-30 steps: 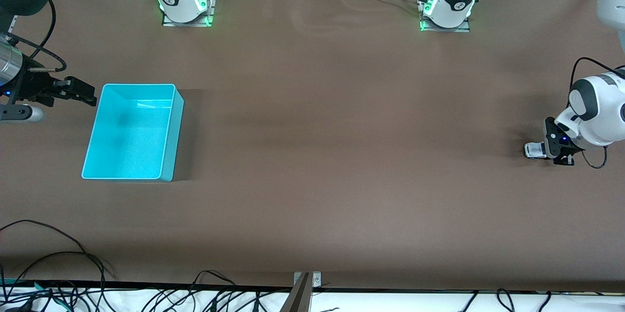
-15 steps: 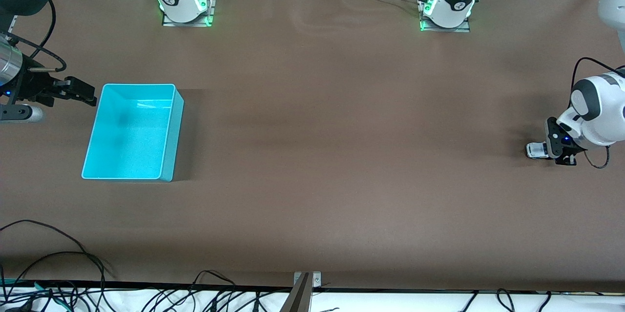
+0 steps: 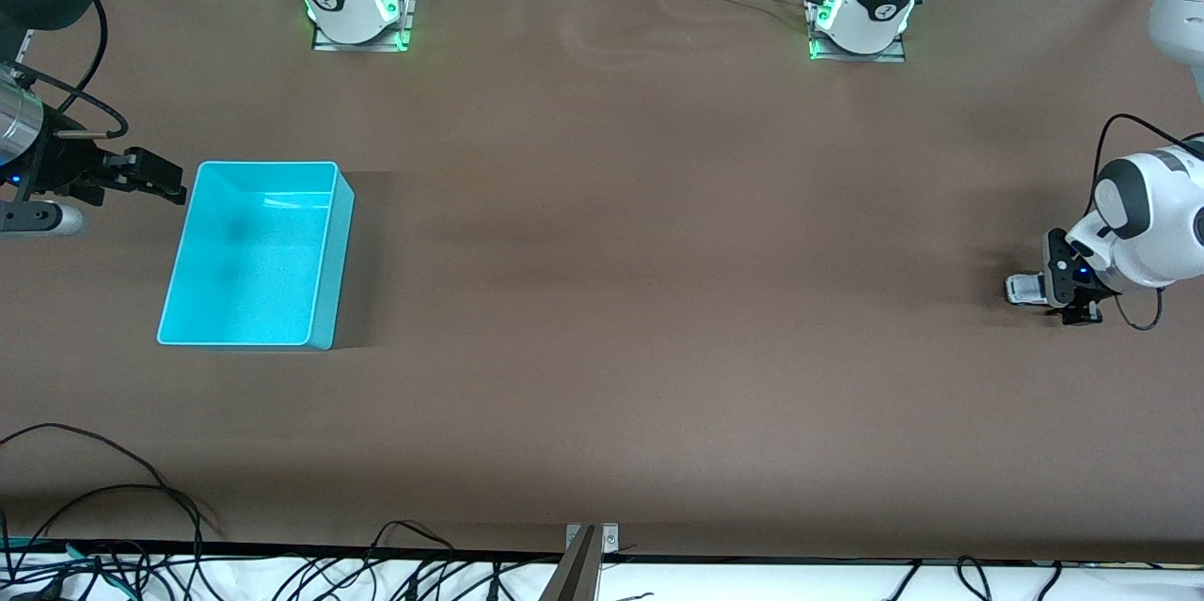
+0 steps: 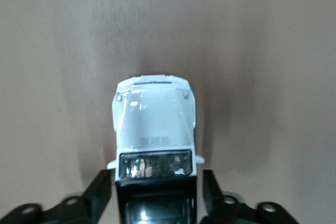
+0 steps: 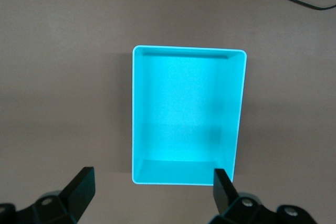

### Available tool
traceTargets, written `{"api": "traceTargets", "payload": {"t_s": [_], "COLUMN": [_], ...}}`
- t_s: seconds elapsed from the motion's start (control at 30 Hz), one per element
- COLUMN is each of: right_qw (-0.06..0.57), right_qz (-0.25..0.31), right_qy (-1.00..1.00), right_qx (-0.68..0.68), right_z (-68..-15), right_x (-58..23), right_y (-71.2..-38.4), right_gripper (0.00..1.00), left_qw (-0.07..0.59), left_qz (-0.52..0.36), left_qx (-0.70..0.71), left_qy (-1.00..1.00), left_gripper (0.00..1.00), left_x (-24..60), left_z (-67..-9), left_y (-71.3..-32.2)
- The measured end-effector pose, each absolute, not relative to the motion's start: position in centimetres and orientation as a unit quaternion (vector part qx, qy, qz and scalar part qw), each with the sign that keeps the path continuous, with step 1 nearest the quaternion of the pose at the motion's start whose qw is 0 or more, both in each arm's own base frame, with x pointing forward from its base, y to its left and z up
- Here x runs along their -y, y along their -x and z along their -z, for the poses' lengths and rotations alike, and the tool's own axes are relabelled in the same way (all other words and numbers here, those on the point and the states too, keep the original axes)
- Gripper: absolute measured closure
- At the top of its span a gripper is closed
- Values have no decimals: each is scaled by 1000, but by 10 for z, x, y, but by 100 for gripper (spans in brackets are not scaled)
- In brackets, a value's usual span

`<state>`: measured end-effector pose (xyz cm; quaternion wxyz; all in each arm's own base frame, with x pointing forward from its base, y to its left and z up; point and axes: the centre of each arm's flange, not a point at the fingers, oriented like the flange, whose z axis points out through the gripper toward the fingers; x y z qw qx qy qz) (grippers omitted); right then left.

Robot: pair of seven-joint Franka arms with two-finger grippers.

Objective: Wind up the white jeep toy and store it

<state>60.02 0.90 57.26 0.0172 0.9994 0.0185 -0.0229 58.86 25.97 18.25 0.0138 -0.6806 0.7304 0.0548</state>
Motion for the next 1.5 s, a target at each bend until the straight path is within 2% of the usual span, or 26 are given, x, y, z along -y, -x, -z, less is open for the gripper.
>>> {"api": "traceTargets", "payload": {"t_s": [0.07, 0.13, 0.57, 0.87, 1.2, 1.5], "right_qw": [17, 17, 17, 17, 17, 17], "right_qz": [23, 23, 23, 23, 20, 13], "right_qy": [-999, -999, -999, -999, -999, -1000], "right_qx": [-18, -19, -19, -19, -18, -18], "right_z": [-573, -573, -573, -573, -573, -578], "right_x": [-9, -9, -9, -9, -9, -9], "right_y": [-600, -600, -600, -600, -601, -600], "right_gripper": [0, 0, 0, 0, 0, 0], "left_qw": [8, 1, -73, -89, -81, -68], "left_qz": [-58, -61, -78, -97, -125, -135], "left_qx": [-729, -726, -691, -638, -564, -497], "left_qy": [682, 685, 714, 759, 812, 854], "left_gripper": [2, 0, 0, 0, 0, 0], "left_x": [-259, -261, -272, -268, -201, -121], "left_z": [-190, -198, -246, -297, -363, -400], "left_y": [-595, -599, -599, -610, -644, -657]}}
